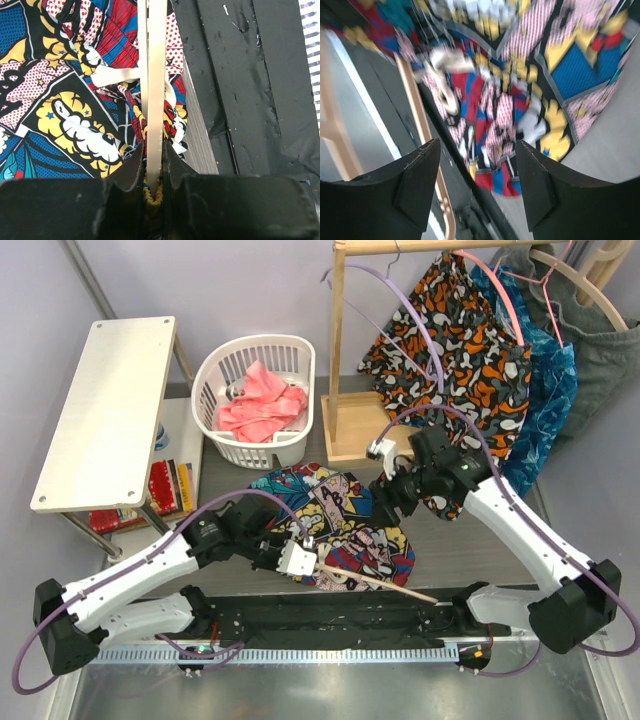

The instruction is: Place the shorts on the hanger

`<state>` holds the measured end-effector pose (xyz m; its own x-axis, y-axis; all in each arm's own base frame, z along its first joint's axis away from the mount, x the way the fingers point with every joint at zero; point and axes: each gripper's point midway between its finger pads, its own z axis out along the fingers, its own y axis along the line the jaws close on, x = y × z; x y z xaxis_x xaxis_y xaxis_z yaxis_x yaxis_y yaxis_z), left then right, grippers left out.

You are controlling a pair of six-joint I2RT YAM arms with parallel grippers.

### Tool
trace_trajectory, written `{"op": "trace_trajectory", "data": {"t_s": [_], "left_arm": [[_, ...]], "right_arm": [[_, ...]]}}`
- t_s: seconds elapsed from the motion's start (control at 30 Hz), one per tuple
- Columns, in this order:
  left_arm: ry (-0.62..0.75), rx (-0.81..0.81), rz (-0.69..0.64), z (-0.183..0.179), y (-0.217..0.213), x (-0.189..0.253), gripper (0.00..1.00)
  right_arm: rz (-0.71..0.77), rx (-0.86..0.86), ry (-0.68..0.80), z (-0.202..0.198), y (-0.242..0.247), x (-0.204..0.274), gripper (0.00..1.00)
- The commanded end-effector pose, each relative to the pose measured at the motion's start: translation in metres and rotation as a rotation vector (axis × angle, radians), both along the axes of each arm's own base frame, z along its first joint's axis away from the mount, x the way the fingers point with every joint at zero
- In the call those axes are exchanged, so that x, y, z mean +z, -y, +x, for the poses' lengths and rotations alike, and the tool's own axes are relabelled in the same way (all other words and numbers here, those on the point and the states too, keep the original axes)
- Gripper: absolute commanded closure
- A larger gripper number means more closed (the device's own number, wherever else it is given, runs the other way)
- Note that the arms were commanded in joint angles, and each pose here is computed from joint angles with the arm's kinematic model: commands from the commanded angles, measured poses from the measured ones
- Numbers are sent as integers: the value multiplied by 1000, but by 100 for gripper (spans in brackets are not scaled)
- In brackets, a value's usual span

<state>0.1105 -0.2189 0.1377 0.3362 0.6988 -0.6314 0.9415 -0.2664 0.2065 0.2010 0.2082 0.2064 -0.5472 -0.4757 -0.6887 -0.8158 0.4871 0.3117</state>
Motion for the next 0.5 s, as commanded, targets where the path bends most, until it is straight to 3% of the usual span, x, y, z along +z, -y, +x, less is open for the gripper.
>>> {"op": "trace_trajectory", "data": {"t_s": [0.0, 0.2, 0.47], "left_arm": [[41, -18, -31, 2, 5, 10, 100], [43, -2, 1, 6, 3, 2, 100], [53, 70, 23, 14, -2, -12, 100]], "right_arm": [[-137, 75, -17, -5, 15, -45, 34], [-253, 85, -107, 10, 10, -104, 35], [-212, 153, -327, -7, -19, -133, 35]]}}
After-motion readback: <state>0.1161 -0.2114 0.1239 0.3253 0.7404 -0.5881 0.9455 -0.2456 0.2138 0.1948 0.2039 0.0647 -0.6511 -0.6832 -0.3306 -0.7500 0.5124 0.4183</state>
